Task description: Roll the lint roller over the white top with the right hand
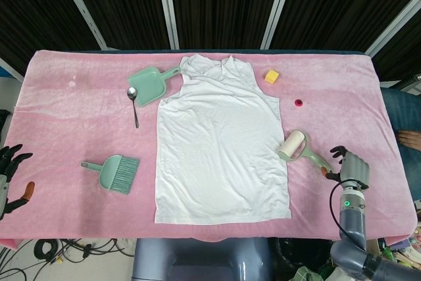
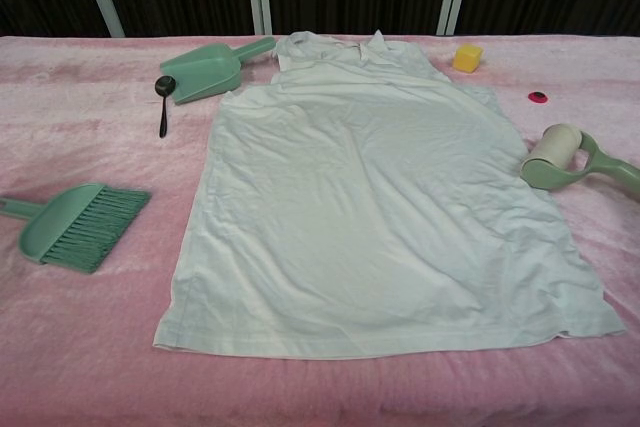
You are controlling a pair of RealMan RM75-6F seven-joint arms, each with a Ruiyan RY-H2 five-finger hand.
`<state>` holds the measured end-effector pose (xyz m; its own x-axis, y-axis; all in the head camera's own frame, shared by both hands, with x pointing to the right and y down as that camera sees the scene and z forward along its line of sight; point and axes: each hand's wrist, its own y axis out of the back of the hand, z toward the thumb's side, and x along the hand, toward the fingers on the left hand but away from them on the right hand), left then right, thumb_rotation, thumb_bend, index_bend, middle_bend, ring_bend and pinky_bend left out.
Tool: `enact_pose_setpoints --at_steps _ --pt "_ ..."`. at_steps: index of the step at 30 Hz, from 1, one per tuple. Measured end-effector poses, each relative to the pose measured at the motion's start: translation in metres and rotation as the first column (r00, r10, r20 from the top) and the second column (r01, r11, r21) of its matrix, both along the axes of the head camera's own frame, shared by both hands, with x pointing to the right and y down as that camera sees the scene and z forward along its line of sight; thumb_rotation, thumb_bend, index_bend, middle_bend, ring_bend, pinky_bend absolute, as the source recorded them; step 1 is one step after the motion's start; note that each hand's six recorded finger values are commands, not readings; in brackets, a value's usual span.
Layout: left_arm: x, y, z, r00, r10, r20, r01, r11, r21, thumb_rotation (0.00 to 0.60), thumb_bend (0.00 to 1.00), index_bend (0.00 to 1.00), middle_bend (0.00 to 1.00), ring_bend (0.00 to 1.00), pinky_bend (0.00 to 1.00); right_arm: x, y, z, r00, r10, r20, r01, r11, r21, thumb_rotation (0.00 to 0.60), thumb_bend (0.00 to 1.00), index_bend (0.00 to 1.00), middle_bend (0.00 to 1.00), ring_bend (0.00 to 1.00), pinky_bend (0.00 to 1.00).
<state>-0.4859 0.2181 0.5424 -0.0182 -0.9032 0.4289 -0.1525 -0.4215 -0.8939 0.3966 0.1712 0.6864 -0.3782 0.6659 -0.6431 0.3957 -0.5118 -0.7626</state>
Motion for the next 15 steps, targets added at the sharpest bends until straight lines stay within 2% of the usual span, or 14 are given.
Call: enact_pose_setpoints --at_steps 15 --pt "-0.002 0.0 0.003 1.0 -0.003 0.005 0.004 1.0 -0.013 0.6 0.43 0.19 0.08 0.0 0.01 -0.019 -0.014 0.017 1.0 0.004 0.006 -0.004 0.999 -0.039 0.6 0.16 0.44 0.44 0.47 0.42"
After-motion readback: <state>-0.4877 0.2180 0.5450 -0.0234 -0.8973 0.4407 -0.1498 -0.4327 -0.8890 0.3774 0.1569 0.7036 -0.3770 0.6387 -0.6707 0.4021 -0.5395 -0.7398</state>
